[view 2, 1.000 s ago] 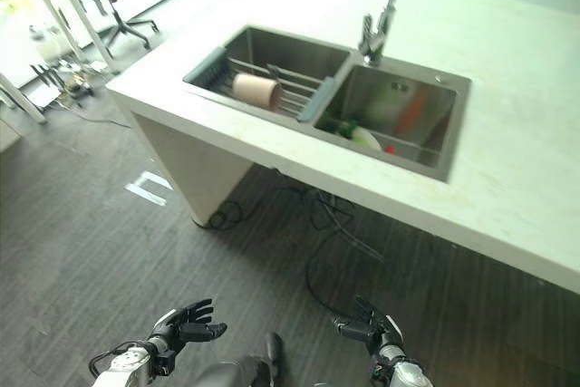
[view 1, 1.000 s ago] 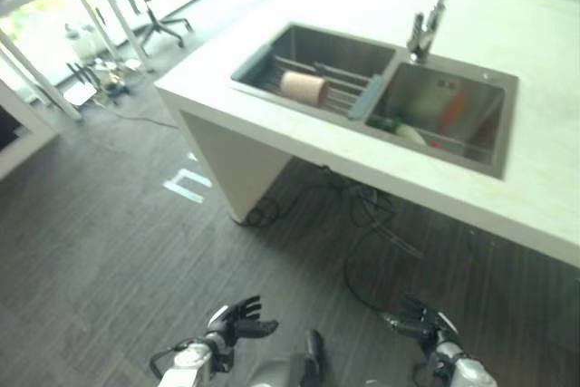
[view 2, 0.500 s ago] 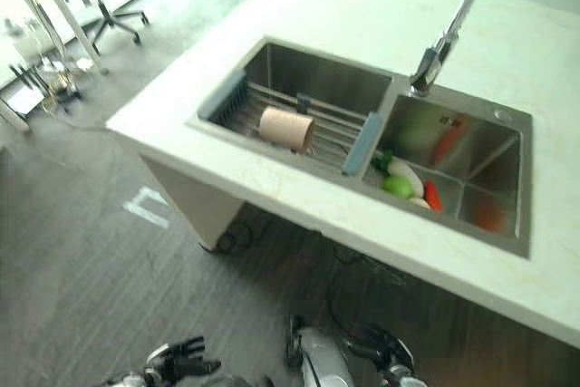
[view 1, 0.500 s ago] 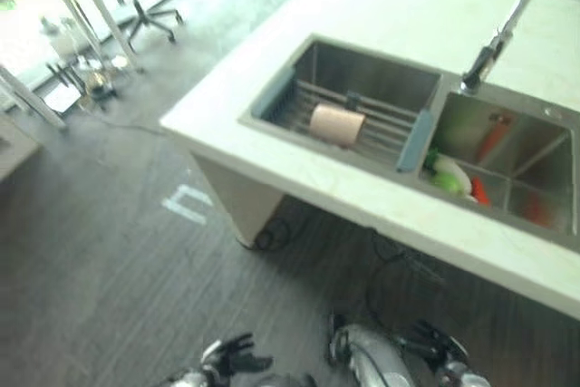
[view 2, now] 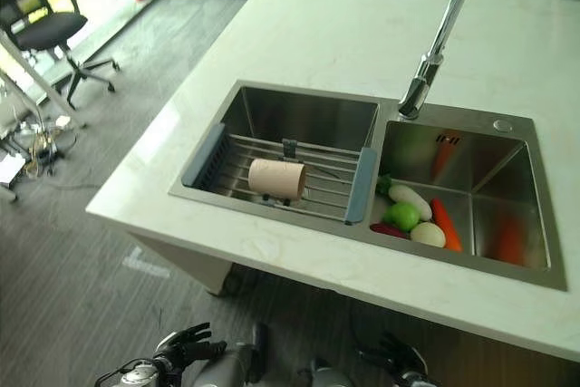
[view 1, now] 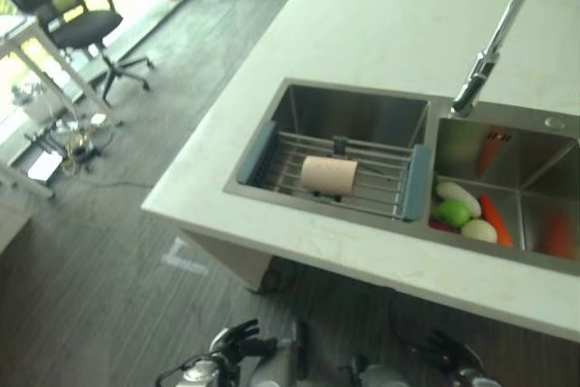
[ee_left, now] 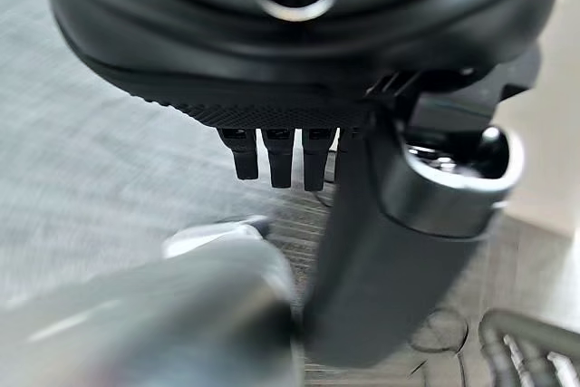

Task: Place the dishes in the dishwasher.

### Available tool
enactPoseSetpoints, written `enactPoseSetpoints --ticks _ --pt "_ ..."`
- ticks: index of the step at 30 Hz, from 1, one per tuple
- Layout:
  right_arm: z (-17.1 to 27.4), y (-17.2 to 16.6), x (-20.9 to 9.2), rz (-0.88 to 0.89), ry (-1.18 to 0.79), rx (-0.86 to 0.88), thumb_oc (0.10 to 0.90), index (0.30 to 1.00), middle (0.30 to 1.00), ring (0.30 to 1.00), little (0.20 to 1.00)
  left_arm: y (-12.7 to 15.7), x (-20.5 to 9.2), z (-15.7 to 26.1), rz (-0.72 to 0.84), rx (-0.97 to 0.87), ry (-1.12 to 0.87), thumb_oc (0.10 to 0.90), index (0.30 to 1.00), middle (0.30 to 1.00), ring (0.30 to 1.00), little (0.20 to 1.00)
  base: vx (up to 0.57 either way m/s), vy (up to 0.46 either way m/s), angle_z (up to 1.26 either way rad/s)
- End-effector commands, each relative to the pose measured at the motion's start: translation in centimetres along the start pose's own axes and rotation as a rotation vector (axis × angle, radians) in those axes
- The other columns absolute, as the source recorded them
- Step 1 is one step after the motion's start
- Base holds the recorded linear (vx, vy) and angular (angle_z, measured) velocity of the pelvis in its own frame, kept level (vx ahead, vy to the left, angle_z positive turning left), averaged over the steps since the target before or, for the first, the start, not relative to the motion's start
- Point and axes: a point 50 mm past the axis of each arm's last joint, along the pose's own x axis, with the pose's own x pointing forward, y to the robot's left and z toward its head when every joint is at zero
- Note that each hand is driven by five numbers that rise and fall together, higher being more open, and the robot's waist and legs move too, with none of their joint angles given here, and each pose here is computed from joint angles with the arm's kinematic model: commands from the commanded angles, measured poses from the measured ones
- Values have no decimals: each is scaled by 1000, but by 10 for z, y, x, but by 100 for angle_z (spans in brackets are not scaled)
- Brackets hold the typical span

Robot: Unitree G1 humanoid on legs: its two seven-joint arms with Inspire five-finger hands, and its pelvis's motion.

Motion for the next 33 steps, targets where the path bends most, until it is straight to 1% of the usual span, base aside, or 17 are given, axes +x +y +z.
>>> enactPoseSetpoints --ticks 1,10,15,19,20,22,23,24,28,31,32,33 --pt "17 6 2 36 -88 18 800 900 900 900 900 10 -5 -11 26 22 23 800 900 900 900 900 23 64 -23" --pt "3 8 2 22 -39 29 800 900 900 900 900 10 -6 -29 32 5 88 800 900 900 900 900 38 96 -8" --pt "7 14 4 39 -61 3 800 900 900 900 900 16 -8 -37 80 -38 101 800 900 900 900 900 25 98 -41" --pt "8 15 4 59 -70 7 800 900 900 900 900 28 -9 -35 184 -190 62 800 900 900 900 900 3 -137 -21" --pt "6 18 4 66 -65 -7 800 900 900 900 900 31 -11 -37 201 -251 48 800 900 900 900 900 52 -262 0" --pt "-3 17 2 55 -23 -9 800 900 900 900 900 37 -13 -38 270 -458 8 800 900 900 900 900 71 -252 -7" --pt "-8 13 1 47 6 -6 800 900 900 900 900 48 -17 -41 366 -611 -24 800 900 900 900 900 81 -215 -2" --pt "-8 13 2 52 18 -8 800 900 900 900 900 61 -22 -44 433 -692 -52 800 900 900 900 900 100 -218 5" --pt "-11 0 0 17 44 37 800 900 900 900 900 92 -34 -34 575 -692 -170 800 900 900 900 900 97 -119 19" --pt "-12 -22 -6 -30 51 54 800 900 900 900 900 130 -55 -21 741 -665 -284 800 900 900 900 900 51 69 4" --pt "-15 -28 -8 -41 58 53 800 900 900 900 900 152 -69 -19 831 -662 -313 800 900 900 900 900 55 40 -6" --pt "-16 -29 -9 -43 60 54 800 900 900 900 900 161 -75 -18 867 -657 -324 800 900 900 900 900 73 25 -7"
